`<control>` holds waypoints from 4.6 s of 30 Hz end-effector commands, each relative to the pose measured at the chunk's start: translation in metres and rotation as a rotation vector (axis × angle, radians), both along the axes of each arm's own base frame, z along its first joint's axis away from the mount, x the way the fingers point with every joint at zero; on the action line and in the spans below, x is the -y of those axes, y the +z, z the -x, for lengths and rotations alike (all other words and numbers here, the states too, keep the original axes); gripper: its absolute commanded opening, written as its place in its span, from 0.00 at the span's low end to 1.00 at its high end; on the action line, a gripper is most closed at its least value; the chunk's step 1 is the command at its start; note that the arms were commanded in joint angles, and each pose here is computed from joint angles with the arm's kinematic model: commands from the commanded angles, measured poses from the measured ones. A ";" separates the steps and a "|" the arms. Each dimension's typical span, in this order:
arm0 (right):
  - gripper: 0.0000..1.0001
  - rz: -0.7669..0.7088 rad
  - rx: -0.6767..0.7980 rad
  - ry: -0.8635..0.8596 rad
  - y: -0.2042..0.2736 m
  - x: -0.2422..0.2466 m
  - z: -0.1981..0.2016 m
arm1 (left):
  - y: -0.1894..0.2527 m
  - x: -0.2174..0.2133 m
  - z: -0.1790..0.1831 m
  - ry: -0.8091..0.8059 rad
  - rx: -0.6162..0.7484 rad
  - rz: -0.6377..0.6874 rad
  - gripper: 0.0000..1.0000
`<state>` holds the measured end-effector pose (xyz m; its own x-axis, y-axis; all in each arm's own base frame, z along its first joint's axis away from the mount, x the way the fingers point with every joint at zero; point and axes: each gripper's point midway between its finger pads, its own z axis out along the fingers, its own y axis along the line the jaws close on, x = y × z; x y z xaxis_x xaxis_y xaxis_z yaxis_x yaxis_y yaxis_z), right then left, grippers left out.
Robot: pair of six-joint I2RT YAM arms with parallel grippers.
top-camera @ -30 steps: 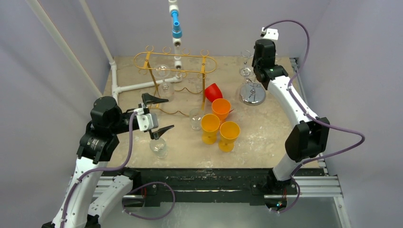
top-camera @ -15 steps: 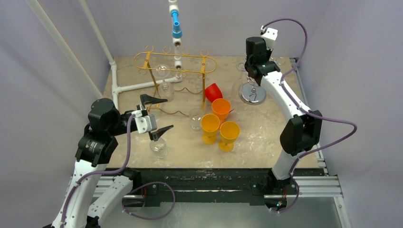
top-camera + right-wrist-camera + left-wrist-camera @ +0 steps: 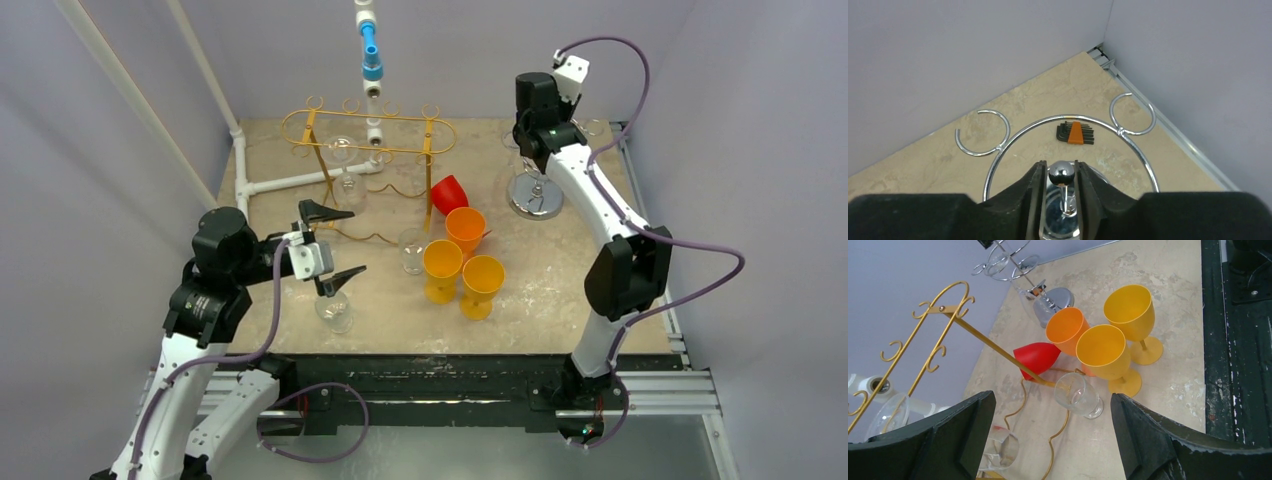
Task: Place the wine glass upside down on the wine glass rack
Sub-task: Adjust the wine rack at the center of the board, then pick up the wine glass at the center of the board, then turn the wine glass upside down at the wine rack.
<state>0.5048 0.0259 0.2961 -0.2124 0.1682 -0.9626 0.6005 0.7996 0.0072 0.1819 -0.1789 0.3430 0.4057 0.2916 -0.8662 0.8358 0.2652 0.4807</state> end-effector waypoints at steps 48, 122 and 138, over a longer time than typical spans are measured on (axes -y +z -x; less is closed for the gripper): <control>0.71 0.014 -0.470 1.185 -0.095 -0.368 0.251 | 0.103 -0.086 -0.034 0.713 -0.145 0.369 1.00; 0.00 -0.438 0.242 1.486 0.174 -0.303 0.306 | 0.037 -0.011 -0.023 0.299 -0.424 0.227 1.00; 0.00 -0.499 0.303 1.539 0.174 -0.329 0.305 | 0.022 0.020 -0.035 0.181 -0.652 0.322 0.97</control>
